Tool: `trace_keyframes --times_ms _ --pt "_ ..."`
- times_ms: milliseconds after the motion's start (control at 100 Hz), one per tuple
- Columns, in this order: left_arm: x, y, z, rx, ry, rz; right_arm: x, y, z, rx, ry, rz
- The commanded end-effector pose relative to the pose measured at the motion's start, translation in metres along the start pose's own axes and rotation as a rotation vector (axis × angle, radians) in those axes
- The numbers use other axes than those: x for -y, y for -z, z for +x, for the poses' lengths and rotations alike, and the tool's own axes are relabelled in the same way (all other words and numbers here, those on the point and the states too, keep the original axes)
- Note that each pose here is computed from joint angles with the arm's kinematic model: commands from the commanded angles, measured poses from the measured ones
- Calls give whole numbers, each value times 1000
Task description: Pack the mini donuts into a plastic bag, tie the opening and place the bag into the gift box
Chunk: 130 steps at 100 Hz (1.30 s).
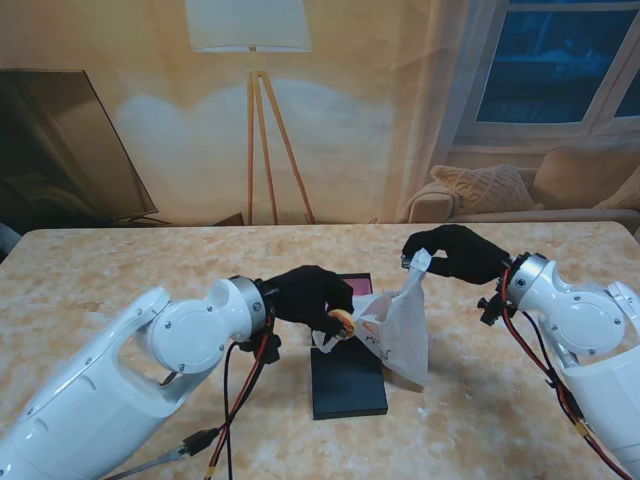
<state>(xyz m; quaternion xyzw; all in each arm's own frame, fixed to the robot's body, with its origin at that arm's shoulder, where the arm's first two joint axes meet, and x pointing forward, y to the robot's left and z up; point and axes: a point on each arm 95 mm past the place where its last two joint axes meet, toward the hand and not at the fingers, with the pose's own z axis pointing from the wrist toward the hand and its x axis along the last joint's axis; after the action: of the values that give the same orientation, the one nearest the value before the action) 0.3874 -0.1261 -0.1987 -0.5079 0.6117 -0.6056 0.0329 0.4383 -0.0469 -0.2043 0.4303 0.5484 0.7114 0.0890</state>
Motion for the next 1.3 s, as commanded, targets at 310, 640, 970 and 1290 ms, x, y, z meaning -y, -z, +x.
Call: trace_keyframes --times_ms 310,640,970,1290 --pt "-7 -24 27 15 68 14 8 6 1 9 -2 -3" --pt "-2 -46 34 113 95 71 9 7 2 10 -22 -10" --pt "-5 -56 35 168 136 87 6 8 4 -1 -16 -18" --pt "-11 -65 32 200 146 95 6 8 4 -10 -5 -27"
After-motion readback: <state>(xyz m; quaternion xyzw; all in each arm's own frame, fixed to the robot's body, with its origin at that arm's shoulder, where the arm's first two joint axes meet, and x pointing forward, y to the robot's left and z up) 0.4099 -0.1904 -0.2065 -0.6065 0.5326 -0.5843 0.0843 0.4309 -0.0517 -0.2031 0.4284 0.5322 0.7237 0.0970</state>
